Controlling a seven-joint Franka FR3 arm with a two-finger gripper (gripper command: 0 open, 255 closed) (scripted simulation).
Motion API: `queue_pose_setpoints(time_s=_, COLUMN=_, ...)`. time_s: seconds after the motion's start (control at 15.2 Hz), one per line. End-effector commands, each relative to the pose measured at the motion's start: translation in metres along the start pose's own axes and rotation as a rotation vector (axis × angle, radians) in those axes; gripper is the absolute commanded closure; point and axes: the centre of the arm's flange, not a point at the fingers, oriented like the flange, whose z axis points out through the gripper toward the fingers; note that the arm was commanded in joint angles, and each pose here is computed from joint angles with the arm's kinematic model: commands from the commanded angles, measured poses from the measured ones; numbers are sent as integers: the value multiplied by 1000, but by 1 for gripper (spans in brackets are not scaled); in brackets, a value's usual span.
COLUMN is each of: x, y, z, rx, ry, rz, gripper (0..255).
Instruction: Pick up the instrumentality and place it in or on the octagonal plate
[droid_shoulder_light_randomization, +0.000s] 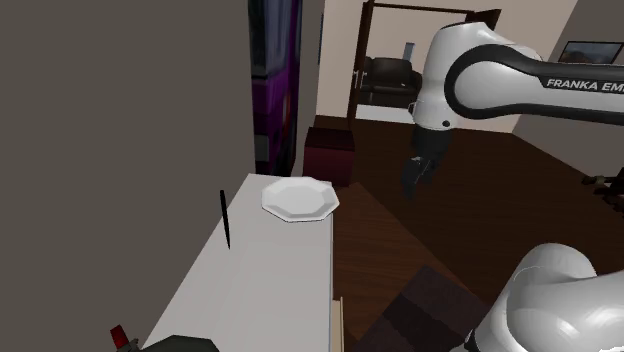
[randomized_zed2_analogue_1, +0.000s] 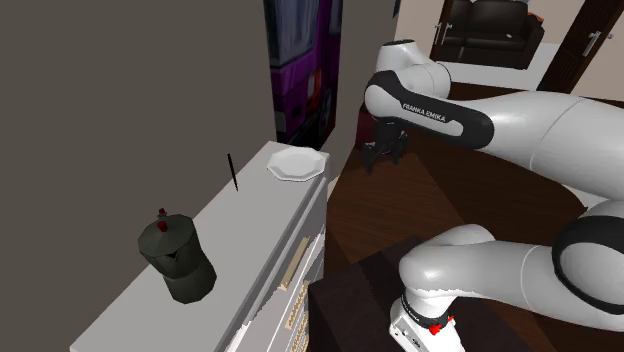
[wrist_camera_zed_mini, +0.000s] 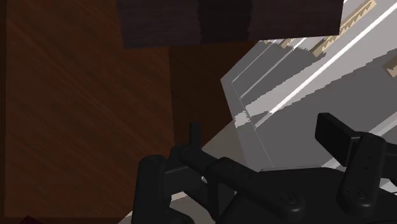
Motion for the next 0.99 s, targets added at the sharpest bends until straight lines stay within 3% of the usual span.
queue_pose_setpoints(time_s=0.0, x=0, y=0, z=0, rx=0, ry=0, rz=0, gripper=0)
queue_pose_setpoints(time_s=0.92, x=-46, y=-186, z=47, rx=-37, ry=664, rz=70, gripper=0)
